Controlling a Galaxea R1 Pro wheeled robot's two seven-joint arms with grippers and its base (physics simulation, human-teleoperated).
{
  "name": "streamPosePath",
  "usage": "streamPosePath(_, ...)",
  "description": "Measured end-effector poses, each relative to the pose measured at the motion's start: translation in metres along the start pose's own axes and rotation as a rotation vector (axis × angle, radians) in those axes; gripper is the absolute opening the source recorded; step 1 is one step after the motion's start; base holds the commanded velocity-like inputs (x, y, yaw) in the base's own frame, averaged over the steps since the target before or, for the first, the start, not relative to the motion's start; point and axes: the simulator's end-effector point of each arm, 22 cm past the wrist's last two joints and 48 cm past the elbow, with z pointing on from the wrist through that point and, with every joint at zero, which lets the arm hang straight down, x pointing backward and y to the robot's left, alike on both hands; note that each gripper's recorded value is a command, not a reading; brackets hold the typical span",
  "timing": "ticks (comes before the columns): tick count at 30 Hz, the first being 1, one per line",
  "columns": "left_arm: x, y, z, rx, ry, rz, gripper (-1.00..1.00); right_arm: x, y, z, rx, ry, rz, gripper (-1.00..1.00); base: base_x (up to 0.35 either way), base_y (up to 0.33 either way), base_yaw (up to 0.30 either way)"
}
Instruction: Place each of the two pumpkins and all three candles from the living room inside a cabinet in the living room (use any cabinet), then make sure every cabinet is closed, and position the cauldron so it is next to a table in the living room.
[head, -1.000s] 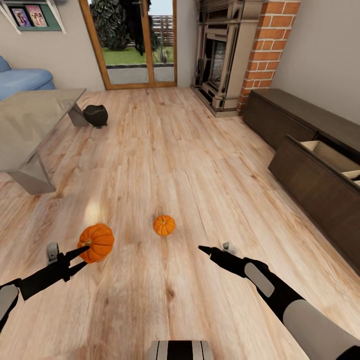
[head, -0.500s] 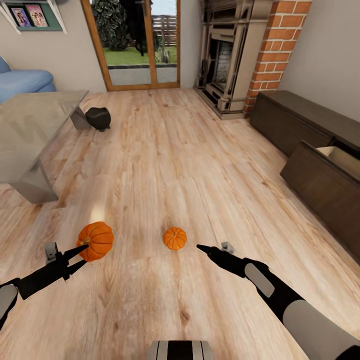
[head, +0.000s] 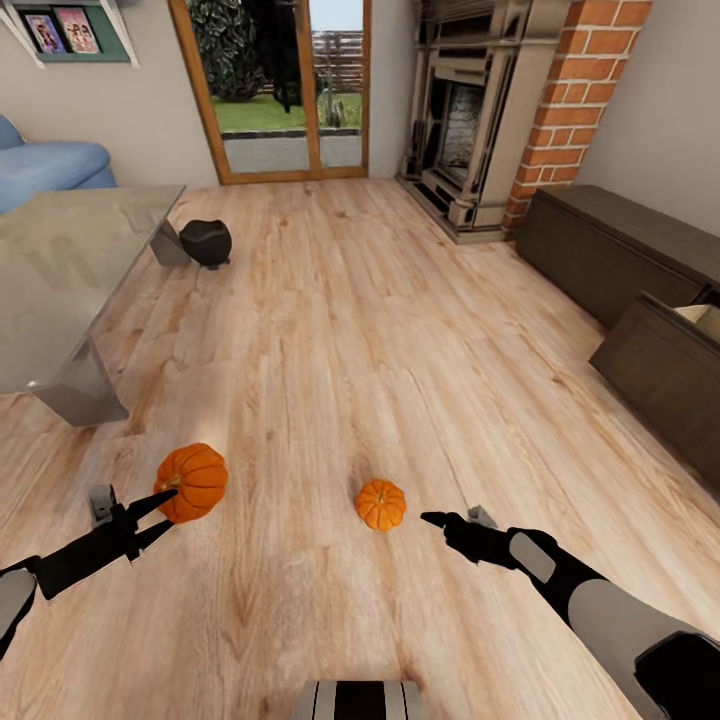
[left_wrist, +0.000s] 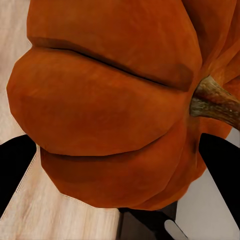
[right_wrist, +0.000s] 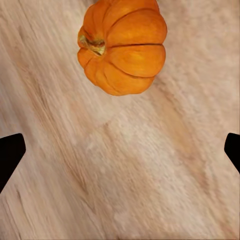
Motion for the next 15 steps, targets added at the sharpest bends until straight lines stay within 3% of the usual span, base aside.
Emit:
streamPosePath(4, -0.001, -0.002, 0.000, 0.008, -0.002, -0.005, -1.00, -0.005, -0.002, 0.001, 0.006, -0.023, -0.009, 1.00, 0.121, 0.116, 0.000)
streamPosePath(15, -0.001, -0.004, 0.000, 0.015, -0.003, -0.007, -1.00, -0.013, -0.005, -0.001, 0.014, -0.055, -0.022, 1.00, 0.009, 0.009, 0.000)
